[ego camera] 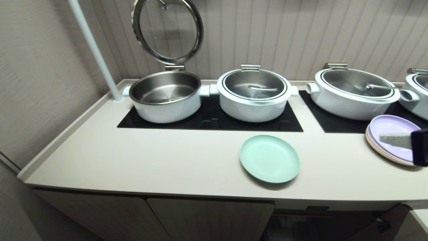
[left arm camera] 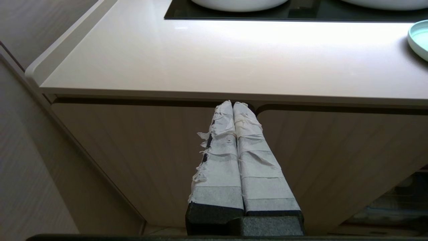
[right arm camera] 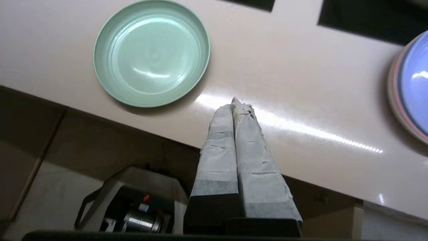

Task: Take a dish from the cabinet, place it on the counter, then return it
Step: Pick up the plate from the table

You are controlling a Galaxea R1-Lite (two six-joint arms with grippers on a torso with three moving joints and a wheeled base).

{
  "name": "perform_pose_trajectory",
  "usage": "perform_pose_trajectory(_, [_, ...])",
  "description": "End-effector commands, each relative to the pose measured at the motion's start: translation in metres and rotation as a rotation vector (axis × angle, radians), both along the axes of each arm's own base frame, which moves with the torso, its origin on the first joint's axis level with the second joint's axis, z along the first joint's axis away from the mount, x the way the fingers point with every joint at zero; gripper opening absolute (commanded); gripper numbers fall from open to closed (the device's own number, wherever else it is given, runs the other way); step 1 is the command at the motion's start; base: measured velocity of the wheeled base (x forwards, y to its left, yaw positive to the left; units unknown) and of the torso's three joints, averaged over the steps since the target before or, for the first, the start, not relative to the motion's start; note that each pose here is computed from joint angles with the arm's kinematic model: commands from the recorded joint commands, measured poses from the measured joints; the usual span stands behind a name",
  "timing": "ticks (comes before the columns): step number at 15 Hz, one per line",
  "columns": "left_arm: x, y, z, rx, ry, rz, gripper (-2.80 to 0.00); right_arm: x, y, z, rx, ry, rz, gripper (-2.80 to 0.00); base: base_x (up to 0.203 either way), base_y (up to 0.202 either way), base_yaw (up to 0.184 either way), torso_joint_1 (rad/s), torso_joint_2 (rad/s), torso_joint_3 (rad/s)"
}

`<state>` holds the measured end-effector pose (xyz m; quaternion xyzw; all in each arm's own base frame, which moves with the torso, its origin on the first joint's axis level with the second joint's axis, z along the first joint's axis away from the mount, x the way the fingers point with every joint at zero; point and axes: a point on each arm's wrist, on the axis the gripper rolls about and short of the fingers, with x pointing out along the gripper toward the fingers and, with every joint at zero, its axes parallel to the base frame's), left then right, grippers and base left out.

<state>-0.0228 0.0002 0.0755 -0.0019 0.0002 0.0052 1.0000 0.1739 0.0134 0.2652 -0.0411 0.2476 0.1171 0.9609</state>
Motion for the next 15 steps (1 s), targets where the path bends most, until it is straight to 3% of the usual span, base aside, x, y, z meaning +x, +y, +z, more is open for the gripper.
perform_pose_trajectory(1, [0.0,0.0,0.0,-0.001,0.0,0.0,-2.8,0.053,0.006,-0.02,-0.001,0.206,0.032,-2.8,0.0,0.0,0.0,0.0,0.0,0.0])
perform_pose_trajectory(7, [0.0,0.0,0.0,-0.001,0.0,0.0,-2.8,0.114,0.027,-0.052,-0.035,0.469,0.111,-2.8,0.0,0.0,0.0,0.0,0.0,0.0])
perform_pose_trajectory(15, [0.0,0.0,0.0,-0.001,0.0,0.0,-2.8,0.179,0.048,-0.072,-0.065,0.553,0.154,-2.8,0.0,0.0,0.0,0.0,0.0,0.0])
